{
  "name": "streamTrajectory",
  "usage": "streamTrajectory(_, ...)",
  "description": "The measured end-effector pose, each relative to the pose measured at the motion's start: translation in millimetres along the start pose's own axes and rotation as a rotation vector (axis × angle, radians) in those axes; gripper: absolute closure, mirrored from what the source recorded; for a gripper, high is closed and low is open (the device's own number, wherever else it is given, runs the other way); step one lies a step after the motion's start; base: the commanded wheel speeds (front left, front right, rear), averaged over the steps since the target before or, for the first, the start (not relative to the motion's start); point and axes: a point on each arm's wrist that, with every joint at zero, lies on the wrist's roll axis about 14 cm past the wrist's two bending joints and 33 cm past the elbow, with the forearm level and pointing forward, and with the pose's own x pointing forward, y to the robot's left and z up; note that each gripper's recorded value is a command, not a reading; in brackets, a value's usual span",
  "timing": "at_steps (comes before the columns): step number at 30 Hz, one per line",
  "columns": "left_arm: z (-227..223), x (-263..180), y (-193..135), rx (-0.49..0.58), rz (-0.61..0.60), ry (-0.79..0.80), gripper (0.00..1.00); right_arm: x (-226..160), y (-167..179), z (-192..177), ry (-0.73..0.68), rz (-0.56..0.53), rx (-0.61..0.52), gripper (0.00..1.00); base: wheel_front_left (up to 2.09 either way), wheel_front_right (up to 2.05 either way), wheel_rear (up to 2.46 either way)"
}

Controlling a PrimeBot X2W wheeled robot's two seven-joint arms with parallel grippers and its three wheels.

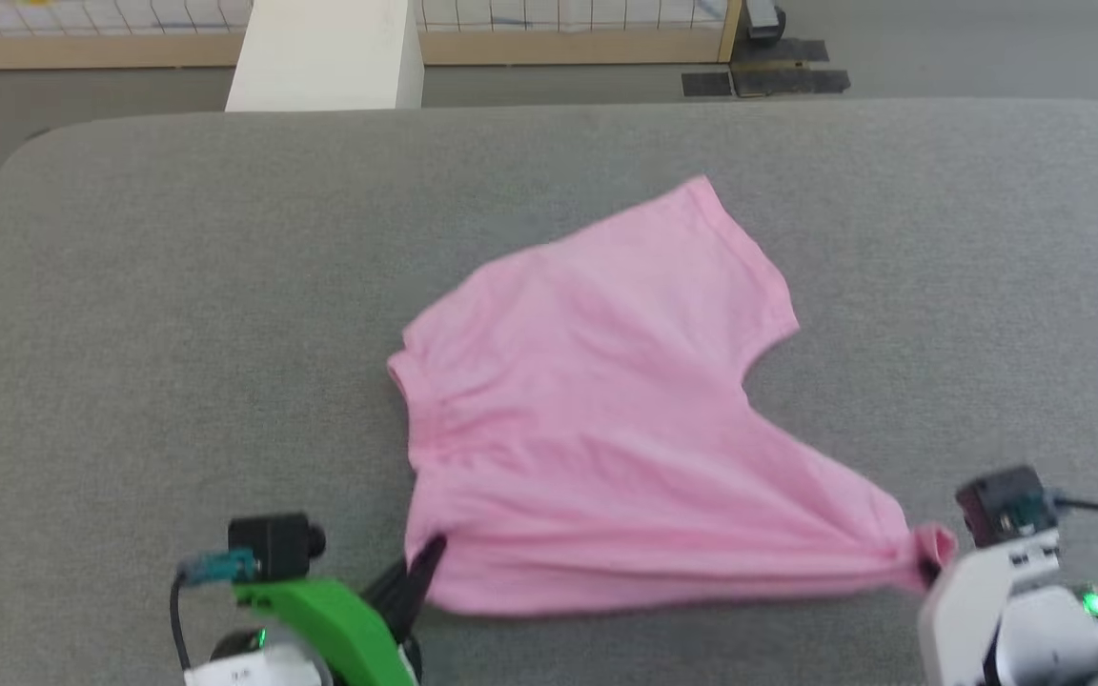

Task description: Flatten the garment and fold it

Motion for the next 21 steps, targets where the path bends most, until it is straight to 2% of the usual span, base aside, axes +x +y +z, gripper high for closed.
streamTrajectory(4, -29, -19, 2, -0.033, 0.031, 0.093, 1.0, -14, -2, -40, 0.102, -0.018, 0.063, 1.0, 0.0, 0.0, 0.0)
streamTrajectory(8, -34, -27, -1, -0.051, 0.035, 0.098, 1.0, -22, 2, -46, 0.102, -0.017, 0.081, 1.0, 0.0, 0.0, 0.0)
streamTrajectory(12, -18, -26, -8, -0.052, 0.019, 0.018, 1.0, -21, 1, -17, -0.017, -0.019, 0.061, 1.0, 0.0, 0.0, 0.0)
streamTrajectory(17, 13, -14, -16, -0.037, -0.001, -0.102, 1.0, -11, -3, 48, -0.21, -0.025, -0.014, 1.0, 0.0, 0.0, 0.0)
streamTrajectory(21, 42, 0, -21, -0.024, -0.011, -0.189, 1.0, 5, -1, 91, -0.293, -0.014, -0.075, 1.0, 0.0, 0.0, 0.0)
